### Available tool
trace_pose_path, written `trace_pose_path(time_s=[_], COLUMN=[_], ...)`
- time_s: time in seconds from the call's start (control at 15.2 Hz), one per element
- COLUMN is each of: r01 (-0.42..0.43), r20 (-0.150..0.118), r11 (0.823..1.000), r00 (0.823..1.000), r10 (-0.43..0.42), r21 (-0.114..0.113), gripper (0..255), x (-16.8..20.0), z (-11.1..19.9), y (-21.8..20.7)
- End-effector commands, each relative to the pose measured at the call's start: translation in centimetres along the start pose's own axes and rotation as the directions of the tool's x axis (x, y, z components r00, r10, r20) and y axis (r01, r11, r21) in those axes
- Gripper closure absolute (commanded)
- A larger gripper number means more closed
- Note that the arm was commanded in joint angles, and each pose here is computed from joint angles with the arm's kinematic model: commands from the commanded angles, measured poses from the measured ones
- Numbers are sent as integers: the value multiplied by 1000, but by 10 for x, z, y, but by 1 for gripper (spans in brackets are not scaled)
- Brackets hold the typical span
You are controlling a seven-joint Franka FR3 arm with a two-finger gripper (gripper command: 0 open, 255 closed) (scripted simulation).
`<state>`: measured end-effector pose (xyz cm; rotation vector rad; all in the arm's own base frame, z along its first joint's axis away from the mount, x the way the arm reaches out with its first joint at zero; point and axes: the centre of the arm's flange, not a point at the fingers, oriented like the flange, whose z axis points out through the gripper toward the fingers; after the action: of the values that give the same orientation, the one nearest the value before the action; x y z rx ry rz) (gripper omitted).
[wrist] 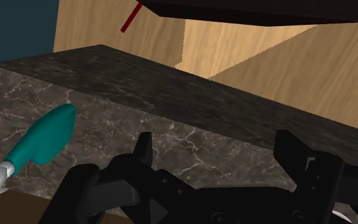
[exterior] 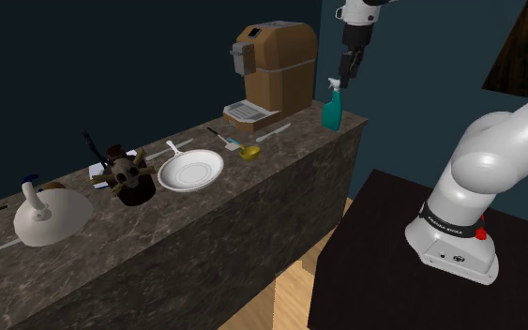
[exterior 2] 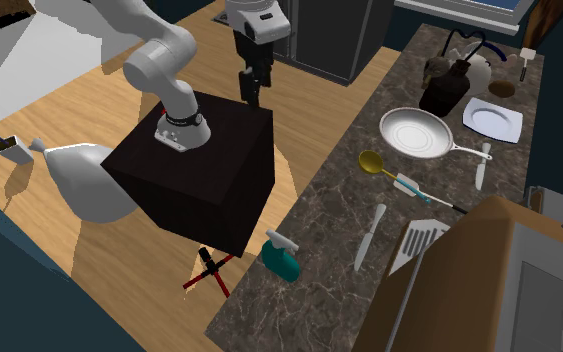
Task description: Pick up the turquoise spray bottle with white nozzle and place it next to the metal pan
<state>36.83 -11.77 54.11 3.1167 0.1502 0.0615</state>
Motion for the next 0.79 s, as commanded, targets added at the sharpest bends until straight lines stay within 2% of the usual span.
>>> trace_pose_path(time_s=[0.0, 0.73], r01=[0, -7], r20=[-3, -21], r11=[1000, 999], r00=[1000, 1000], r10=[0, 6], r21=[-7, -41], gripper=[0, 0], x=[6, 44], z=[11, 60], y=[24, 150])
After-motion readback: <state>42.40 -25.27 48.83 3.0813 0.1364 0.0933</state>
